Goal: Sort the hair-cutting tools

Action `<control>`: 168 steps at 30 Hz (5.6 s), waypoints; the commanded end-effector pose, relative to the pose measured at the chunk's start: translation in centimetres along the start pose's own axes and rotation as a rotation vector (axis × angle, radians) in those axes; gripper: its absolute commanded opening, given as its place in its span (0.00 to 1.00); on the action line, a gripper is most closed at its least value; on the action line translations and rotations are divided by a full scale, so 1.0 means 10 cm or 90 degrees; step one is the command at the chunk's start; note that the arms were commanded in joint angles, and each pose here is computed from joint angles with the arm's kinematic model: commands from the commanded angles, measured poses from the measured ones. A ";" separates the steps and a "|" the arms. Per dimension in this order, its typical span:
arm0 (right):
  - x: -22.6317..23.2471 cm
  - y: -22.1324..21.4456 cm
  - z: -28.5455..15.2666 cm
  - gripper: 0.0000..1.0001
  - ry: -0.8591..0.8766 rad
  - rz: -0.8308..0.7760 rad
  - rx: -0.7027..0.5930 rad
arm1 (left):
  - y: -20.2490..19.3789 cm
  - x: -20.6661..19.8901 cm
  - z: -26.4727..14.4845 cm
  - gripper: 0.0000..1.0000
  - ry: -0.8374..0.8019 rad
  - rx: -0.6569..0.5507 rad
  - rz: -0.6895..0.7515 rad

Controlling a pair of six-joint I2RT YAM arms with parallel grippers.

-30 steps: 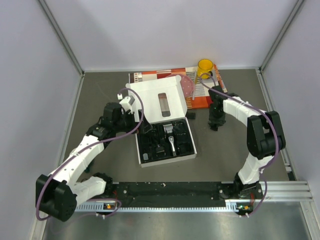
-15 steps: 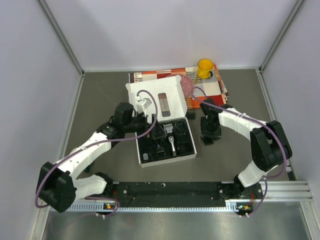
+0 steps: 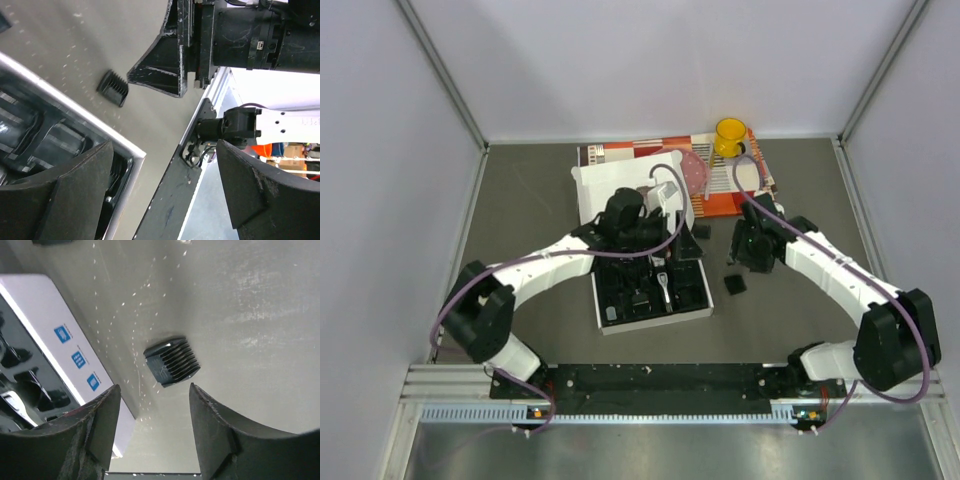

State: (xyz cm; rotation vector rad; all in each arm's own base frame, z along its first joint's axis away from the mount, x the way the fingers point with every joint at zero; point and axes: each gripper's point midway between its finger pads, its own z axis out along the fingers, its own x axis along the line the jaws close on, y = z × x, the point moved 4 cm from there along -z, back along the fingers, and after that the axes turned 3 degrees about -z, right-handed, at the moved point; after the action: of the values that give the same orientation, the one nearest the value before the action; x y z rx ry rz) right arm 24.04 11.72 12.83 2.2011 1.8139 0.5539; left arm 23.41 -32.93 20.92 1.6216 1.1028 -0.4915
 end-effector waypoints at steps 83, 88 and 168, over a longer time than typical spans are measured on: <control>-0.37 -0.12 0.69 0.22 -0.033 0.197 0.072 | -0.80 0.81 1.73 0.31 0.337 0.014 -0.333; -0.36 -0.12 0.68 0.22 -0.025 0.197 0.074 | -0.74 0.76 1.73 0.21 0.321 0.006 -0.314; -0.45 0.00 -0.19 0.56 0.002 0.193 -0.029 | -0.27 0.80 -0.04 0.00 0.134 0.099 -0.166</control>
State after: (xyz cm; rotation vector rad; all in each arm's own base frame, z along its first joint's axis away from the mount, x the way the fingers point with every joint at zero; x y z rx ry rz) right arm 22.14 7.01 13.09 2.4709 1.4761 0.5799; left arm 23.63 -28.49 12.90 1.7459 1.4853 -0.6214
